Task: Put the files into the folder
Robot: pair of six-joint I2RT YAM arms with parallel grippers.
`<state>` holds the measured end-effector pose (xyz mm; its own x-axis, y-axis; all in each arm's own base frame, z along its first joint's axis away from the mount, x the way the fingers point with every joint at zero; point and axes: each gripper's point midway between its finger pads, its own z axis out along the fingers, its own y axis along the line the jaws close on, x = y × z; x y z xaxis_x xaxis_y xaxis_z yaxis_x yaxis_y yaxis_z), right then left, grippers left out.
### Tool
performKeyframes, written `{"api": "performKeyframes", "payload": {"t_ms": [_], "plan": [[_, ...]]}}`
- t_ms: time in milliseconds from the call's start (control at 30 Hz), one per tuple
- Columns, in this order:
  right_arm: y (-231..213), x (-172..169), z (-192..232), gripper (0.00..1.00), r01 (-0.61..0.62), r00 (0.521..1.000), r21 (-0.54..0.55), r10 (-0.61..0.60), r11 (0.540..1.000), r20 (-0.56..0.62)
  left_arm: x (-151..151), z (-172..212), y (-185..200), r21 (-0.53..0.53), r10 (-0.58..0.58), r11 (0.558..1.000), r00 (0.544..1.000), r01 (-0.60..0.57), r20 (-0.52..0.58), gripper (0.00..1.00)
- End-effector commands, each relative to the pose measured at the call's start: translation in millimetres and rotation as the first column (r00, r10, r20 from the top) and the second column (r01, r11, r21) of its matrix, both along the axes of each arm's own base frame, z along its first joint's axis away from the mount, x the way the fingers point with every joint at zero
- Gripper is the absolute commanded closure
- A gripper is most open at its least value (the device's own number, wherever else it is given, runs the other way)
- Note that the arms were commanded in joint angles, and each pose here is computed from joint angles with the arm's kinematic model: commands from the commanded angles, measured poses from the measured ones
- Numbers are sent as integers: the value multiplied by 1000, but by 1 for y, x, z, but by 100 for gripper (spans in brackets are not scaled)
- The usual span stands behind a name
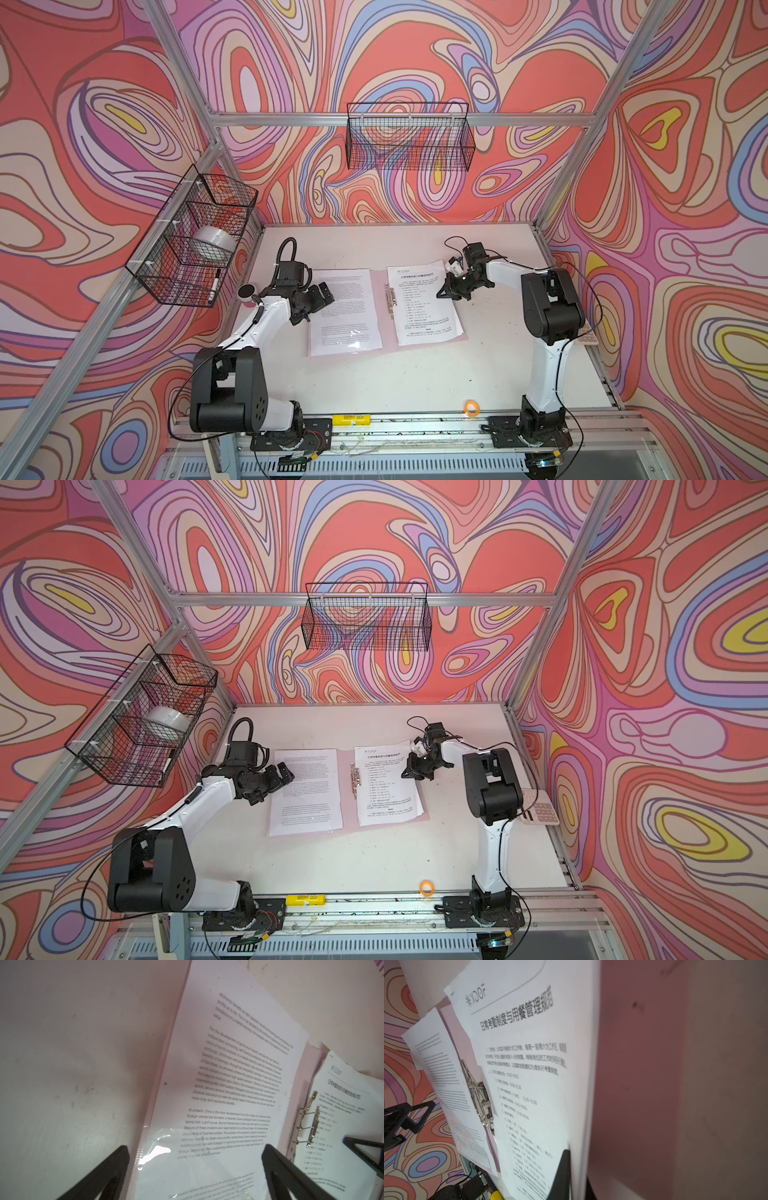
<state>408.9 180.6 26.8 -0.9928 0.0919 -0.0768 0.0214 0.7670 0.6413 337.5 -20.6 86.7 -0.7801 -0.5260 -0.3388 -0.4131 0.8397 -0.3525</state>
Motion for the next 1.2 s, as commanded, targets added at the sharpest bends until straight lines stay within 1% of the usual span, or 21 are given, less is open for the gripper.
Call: {"api": "performKeyframes", "payload": {"t_ms": [0, 133, 333, 400, 500, 533, 667, 867, 900, 933, 967, 1000, 1167], "plan": [[-1, -3, -8, 100, -16, 1000, -30, 16, 999, 5, -15, -18, 18, 59, 54, 997, 996, -50, -75, 0], [1, -4, -11, 100, -17, 1000, -18, 17, 1000, 0, -16, -27, 23, 54, 76, 996, 994, -72, -83, 0], [2, -7, -17, 100, -21, 1000, -11, 21, 1000, -16, -4, -33, 0, -120, 37, 992, 999, -40, -28, 0], [2, -8, -18, 100, -23, 1000, -13, 23, 1000, -21, 0, -31, -4, -143, 25, 989, 1000, -25, -7, 0], [2, -9, -19, 100, -26, 999, -13, 26, 1000, -24, 2, -26, -13, -197, 8, 980, 1000, -4, 22, 3], [2, -9, -19, 100, -26, 999, -14, 25, 1000, -27, 8, -22, -14, -207, 5, 978, 998, 6, 55, 5], [-1, -10, -19, 100, -26, 999, -46, 24, 999, -29, 11, -20, -19, -238, -1, 971, 998, 18, 69, 20], [-12, -8, -20, 100, -8, 1000, -117, 5, 993, -30, 14, -19, -24, -265, -9, 964, 997, 30, 80, 55], [-13, -9, -22, 100, -10, 999, -127, 6, 992, -32, 14, -19, -25, -268, -12, 963, 997, 34, 82, 67], [-14, -10, -23, 100, -9, 999, -134, 5, 991, -33, 15, -19, -25, -270, -12, 962, 996, 34, 83, 82], [-16, -10, -24, 100, -7, 999, -148, 2, 989, -34, 15, -19, -25, -274, -12, 961, 997, 33, 81, 94], [-17, -10, -25, 100, -4, 999, -156, -1, 988, -34, 16, -20, -25, -275, -13, 961, 997, 33, 75, 100], [-22, -11, -27, 100, -4, 999, -186, -2, 983, -34, 18, -18, -26, -279, -22, 959, 997, 44, 81, 100]]}}
